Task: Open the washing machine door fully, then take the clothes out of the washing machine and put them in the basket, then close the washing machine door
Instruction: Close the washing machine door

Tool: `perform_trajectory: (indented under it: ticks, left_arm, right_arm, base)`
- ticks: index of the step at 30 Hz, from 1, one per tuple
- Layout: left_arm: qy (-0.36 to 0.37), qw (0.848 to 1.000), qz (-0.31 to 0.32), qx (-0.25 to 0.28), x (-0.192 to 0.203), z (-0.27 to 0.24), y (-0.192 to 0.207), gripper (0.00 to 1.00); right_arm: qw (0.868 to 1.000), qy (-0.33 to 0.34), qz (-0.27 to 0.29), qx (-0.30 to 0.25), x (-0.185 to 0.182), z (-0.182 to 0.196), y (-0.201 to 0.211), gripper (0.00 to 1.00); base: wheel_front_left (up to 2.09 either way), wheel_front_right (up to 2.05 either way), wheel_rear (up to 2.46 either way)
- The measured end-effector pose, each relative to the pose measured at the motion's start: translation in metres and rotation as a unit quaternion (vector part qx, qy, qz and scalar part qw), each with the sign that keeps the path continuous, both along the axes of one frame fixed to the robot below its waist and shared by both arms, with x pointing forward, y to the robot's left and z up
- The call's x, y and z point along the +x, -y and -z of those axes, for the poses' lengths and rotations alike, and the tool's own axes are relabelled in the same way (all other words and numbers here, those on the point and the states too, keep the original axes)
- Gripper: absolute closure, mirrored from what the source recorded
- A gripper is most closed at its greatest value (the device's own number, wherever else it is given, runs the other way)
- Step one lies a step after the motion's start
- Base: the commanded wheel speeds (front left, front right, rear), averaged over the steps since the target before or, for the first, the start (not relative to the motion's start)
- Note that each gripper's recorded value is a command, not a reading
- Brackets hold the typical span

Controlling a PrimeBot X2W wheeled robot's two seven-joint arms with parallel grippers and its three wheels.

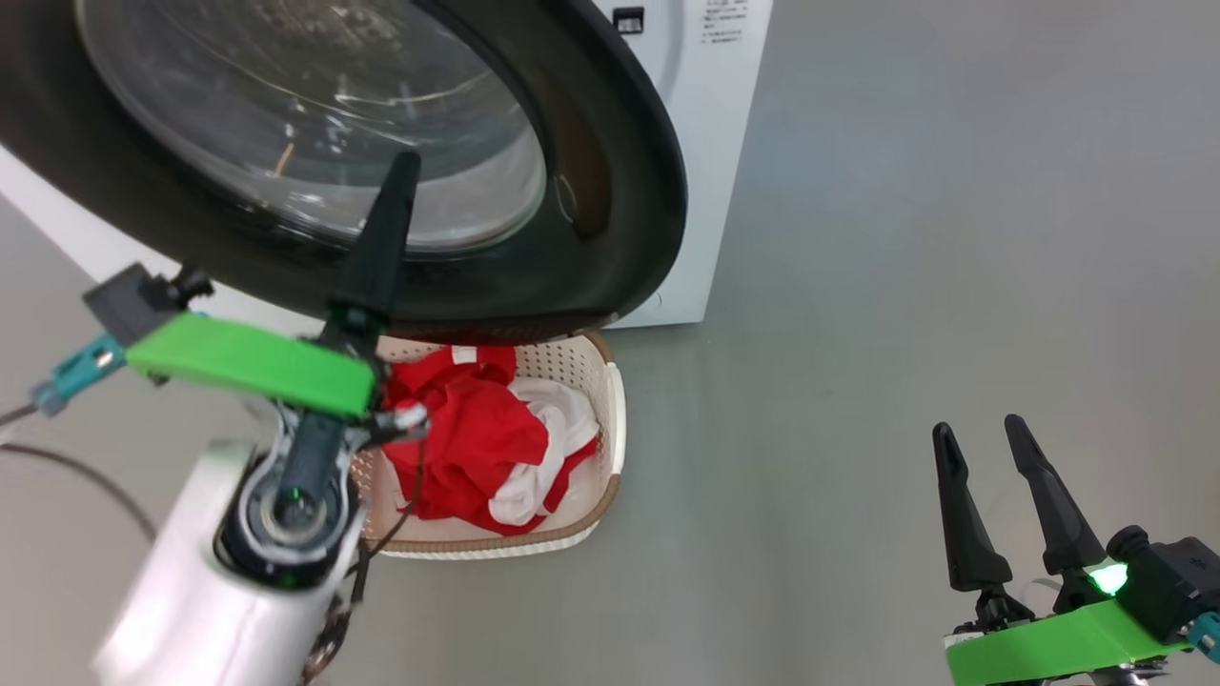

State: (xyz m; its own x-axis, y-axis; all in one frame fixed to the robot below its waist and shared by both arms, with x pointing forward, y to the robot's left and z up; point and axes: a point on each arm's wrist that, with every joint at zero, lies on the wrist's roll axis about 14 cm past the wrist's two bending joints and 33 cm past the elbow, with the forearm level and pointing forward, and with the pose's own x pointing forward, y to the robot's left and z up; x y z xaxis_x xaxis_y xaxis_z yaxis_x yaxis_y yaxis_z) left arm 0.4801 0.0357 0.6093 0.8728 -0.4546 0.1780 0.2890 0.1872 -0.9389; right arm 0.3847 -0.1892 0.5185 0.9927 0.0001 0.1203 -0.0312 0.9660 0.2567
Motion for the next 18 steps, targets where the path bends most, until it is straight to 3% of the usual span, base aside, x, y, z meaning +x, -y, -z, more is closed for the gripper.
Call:
perform_trajectory:
  ticks: [7, 18]
  left_arm:
    - [0.071, 0.981, -0.090, 0.154, -0.020, 0.006, -0.026, 0.00]
    - [0.147, 0.918, -0.171, 0.325, -0.054, 0.005, -0.049, 0.00]
  right_arm:
    - [1.000, 0.011, -0.006, 0.006, -0.002, -0.007, -0.004, 0.00]
    - [1.000, 0.024, -0.012, 0.008, -0.013, -0.015, -0.008, 0.00]
  base:
    - [0.00, 0.00, 0.00]
    - [0.00, 0.00, 0.00]
